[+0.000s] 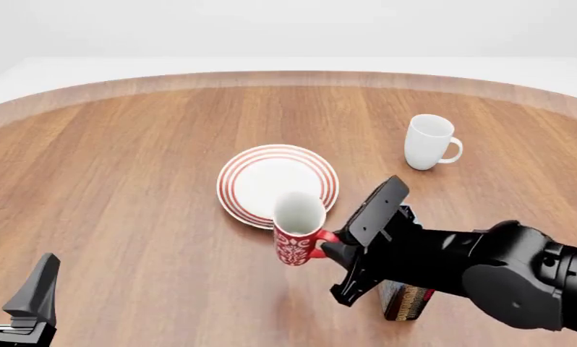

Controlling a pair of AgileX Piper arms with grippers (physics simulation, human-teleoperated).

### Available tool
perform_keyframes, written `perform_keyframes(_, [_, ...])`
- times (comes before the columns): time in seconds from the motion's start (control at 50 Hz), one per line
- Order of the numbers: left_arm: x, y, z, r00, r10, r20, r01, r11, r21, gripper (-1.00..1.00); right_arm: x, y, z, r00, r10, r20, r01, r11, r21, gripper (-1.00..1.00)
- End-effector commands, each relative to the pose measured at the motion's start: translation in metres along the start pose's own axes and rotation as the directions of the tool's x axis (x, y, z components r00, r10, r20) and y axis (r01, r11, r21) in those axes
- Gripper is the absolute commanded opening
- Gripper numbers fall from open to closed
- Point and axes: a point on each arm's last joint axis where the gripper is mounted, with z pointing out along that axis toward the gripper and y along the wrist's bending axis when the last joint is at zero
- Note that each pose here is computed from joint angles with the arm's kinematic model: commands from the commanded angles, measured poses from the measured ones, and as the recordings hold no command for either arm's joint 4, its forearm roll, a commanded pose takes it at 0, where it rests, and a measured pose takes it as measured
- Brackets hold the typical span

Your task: Pick up the red mug and put it on the plate

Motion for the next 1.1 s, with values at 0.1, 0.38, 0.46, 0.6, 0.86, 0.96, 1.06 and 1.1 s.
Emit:
perform_keyframes(0.1, [0.000, 0.000, 0.000, 1.000, 0.000, 0.000, 0.000, 1.000, 0.000, 1.00, -0.018, -0.015, -0.027, 0.999, 0.003, 0.038, -0.005, 0.999, 0.046, -1.00])
perform_keyframes(0.38, [0.000, 0.000, 0.000, 1.000, 0.000, 0.000, 0.000, 1.000, 0.000, 1.00, -0.037, -0.034, -0.031, 0.997, 0.008, 0.071, -0.015, 0.994, 0.104, -1.00])
perform_keyframes(0.46, [0.000, 0.000, 0.000, 1.000, 0.000, 0.000, 0.000, 1.000, 0.000, 1.00, -0.042, -0.038, -0.029, 0.997, 0.005, 0.078, -0.014, 0.993, 0.117, -1.00])
perform_keyframes(0.6, [0.000, 0.000, 0.000, 1.000, 0.000, 0.000, 0.000, 1.000, 0.000, 1.00, -0.047, -0.043, -0.024, 0.997, -0.001, 0.076, -0.009, 0.992, 0.126, -1.00])
perform_keyframes(0.86, [0.000, 0.000, 0.000, 1.000, 0.000, 0.000, 0.000, 1.000, 0.000, 1.00, -0.060, -0.060, -0.003, 0.998, -0.001, 0.070, -0.011, 0.987, 0.161, -1.00])
perform_keyframes(0.96, [0.000, 0.000, 0.000, 1.000, 0.000, 0.000, 0.000, 1.000, 0.000, 1.00, -0.067, -0.069, 0.007, 0.997, -0.002, 0.075, -0.012, 0.984, 0.176, -1.00])
perform_keyframes(1.06, [0.000, 0.000, 0.000, 1.000, 0.000, 0.000, 0.000, 1.000, 0.000, 1.00, -0.072, -0.075, 0.015, 0.996, -0.010, 0.083, -0.006, 0.982, 0.188, -1.00])
perform_keyframes(1.1, [0.000, 0.000, 0.000, 1.000, 0.000, 0.000, 0.000, 1.000, 0.000, 1.00, -0.072, -0.075, 0.018, 0.996, -0.012, 0.083, -0.004, 0.982, 0.188, -1.00])
